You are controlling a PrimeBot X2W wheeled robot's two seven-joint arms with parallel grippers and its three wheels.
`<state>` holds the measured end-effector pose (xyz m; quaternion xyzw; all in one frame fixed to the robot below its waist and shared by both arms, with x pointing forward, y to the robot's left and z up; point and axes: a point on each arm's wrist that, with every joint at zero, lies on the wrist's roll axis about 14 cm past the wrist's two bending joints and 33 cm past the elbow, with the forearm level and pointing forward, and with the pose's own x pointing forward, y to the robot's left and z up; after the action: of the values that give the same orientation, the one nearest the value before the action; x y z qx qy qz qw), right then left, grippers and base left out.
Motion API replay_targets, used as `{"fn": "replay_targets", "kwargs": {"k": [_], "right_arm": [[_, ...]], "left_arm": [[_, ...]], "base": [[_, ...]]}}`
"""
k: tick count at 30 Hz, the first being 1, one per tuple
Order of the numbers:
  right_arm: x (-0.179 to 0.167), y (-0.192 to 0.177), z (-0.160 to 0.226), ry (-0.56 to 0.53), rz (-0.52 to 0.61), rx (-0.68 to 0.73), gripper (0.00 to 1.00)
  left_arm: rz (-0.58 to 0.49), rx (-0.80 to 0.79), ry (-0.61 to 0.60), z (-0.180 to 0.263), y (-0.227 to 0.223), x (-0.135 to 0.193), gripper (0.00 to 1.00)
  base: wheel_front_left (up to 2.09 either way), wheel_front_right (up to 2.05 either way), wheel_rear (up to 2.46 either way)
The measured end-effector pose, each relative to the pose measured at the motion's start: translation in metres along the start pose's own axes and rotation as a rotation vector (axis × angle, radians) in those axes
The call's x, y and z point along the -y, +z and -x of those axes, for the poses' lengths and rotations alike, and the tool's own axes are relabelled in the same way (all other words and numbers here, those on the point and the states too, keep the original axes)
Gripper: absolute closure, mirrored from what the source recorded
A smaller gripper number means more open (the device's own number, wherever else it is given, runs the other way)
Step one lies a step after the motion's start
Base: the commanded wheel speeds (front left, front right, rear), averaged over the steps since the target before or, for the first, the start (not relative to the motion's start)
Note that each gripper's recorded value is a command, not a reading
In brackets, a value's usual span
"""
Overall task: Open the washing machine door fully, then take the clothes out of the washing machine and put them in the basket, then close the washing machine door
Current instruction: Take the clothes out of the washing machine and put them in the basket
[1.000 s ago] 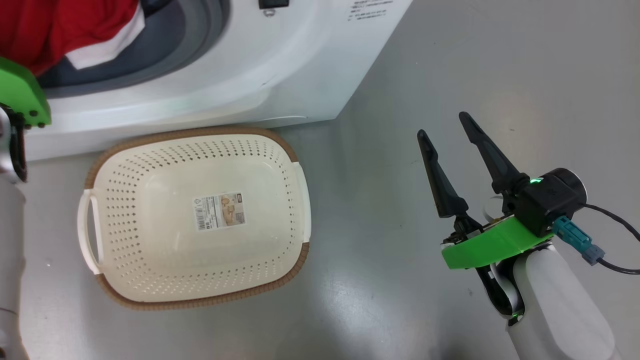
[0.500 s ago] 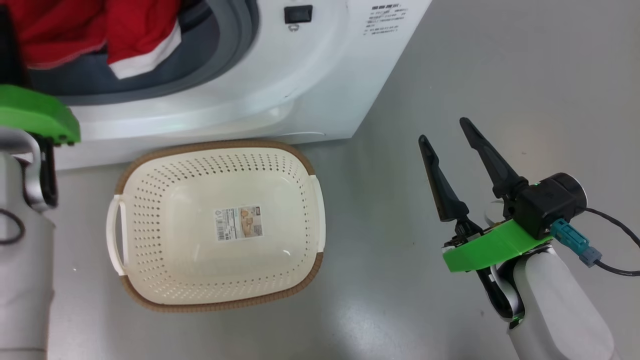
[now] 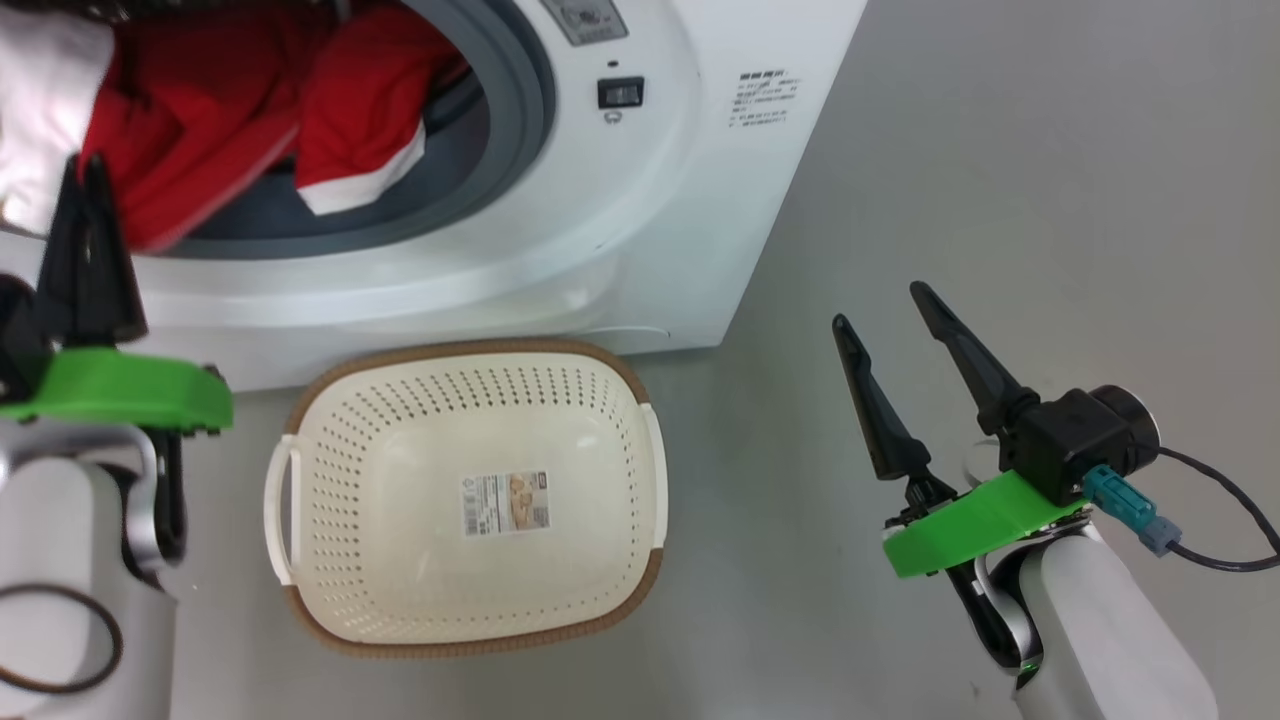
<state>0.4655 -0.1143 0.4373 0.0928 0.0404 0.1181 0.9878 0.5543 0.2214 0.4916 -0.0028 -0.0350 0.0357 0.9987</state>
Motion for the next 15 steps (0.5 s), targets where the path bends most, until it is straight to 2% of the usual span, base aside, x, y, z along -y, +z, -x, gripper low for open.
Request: {"fn": "replay_targets", "kwargs": {"k": [15], "right_arm": [[-0.022,0.023,0.026,0.037,0.005,0.036,0.0]], "left_arm": [[0.043,0.03,0.021,0.065,0.031,-0.008,1.0]], "base": [[0.0,0.0,0.0]]}}
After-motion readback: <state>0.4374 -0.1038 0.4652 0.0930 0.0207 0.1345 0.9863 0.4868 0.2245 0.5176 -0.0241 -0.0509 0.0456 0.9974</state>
